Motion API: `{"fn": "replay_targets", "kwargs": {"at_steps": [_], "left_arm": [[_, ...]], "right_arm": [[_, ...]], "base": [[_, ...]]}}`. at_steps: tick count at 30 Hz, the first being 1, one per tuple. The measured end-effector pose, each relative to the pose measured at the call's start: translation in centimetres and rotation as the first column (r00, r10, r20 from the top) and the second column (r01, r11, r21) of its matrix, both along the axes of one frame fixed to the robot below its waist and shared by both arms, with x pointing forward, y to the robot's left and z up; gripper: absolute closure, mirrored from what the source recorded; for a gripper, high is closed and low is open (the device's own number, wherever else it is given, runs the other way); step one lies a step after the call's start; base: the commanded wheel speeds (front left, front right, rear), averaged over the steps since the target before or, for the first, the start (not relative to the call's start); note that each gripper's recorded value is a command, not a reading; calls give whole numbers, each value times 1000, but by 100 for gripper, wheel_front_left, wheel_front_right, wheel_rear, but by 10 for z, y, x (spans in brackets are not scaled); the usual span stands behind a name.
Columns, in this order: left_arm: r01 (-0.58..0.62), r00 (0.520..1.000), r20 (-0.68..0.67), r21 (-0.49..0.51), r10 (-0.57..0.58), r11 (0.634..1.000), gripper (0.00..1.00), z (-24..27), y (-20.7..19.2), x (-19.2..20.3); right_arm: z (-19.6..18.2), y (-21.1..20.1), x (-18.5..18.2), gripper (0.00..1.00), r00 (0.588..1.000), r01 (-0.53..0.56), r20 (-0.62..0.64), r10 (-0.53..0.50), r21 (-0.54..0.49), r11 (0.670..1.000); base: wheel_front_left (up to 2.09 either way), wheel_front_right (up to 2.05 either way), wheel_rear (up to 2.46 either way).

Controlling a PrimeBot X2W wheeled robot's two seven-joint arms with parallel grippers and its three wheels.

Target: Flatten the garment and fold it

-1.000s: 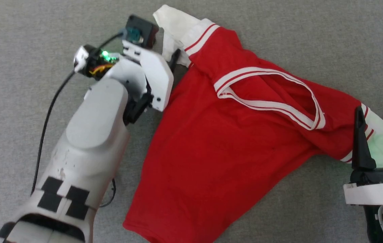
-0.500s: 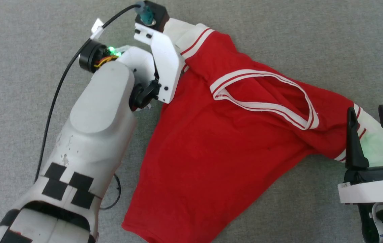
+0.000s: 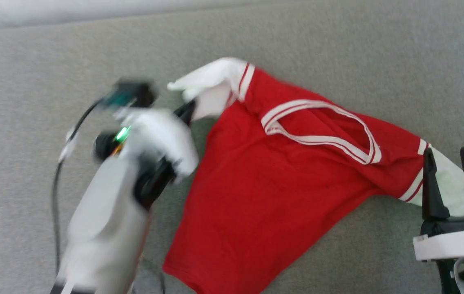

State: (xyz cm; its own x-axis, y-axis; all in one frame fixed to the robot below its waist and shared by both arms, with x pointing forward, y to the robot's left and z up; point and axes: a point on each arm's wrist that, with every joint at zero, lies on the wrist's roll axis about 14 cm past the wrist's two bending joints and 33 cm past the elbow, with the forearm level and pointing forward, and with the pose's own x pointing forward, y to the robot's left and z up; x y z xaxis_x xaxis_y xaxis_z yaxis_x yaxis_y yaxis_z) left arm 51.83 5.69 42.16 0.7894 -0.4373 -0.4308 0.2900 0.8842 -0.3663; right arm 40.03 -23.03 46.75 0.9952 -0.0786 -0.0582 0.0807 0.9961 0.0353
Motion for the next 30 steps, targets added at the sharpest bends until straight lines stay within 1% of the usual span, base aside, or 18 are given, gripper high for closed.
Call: {"fn": "replay_targets", "kwargs": {"at_steps": [3, 6, 8, 10, 12, 15, 16, 17, 18, 21, 24, 27, 29, 30], "left_arm": [[-153, 988, 8, -45, 153, 987, 100, 0, 46, -24], [-294, 956, -26, -40, 293, 955, 100, -8, 94, -63], [-371, 927, -68, -26, 369, 928, 100, -17, 120, -95], [-430, 897, -118, -20, 425, 902, 100, -25, 134, -128], [-456, 880, -161, -21, 447, 890, 100, -28, 137, -153], [-482, 864, -180, -24, 470, 876, 100, -27, 137, -171], [-491, 860, -172, -30, 480, 871, 55, -24, 138, -173], [-501, 858, -157, -41, 490, 864, 7, -19, 139, -172], [-506, 858, -135, -51, 496, 861, 0, -13, 140, -171], [-503, 864, -46, -44, 501, 863, 0, 6, 148, -164], [-460, 886, 74, 9, 458, 888, 0, 31, 153, -151], [-378, 915, 202, 123, 349, 918, 0, 54, 153, -135], [-286, 941, 242, 202, 236, 937, 0, 59, 141, -126], [-232, 955, 239, 243, 174, 942, 0, 57, 134, -124]], "right_arm": [[6, 5, -3, 0, 1000, -15, 12, 15, 7, 1000], [11, 11, -5, 0, 999, -34, 21, 33, 14, 999], [13, 16, -5, 0, 999, -49, 25, 48, 19, 999], [15, 22, -4, 0, 998, -65, 27, 64, 23, 998], [17, 28, -3, 0, 996, -84, 30, 83, 27, 996], [18, 38, 1, 0, 993, -114, 33, 113, 34, 993], [19, 41, 2, 0, 992, -124, 37, 122, 35, 992], [20, 44, 4, 0, 991, -132, 40, 130, 37, 991], [20, 46, 5, 0, 990, -139, 38, 137, 39, 990], [23, 51, 7, 0, 988, -152, 45, 150, 40, 988], [23, 52, 8, 0, 987, -156, 48, 154, 41, 987], [20, 50, 8, 0, 988, -149, 38, 147, 41, 988], [17, 49, 8, 0, 989, -145, 32, 144, 45, 988], [17, 49, 8, 0, 989, -144, 31, 143, 48, 988]], "base": [[0, 0, 0], [0, 0, 0], [0, 0, 0], [0, 0, 0], [0, 0, 0], [0, 0, 0], [0, 0, 0], [0, 0, 0], [0, 0, 0], [0, 0, 0], [0, 0, 0], [0, 0, 0], [0, 0, 0], [0, 0, 0]]}}
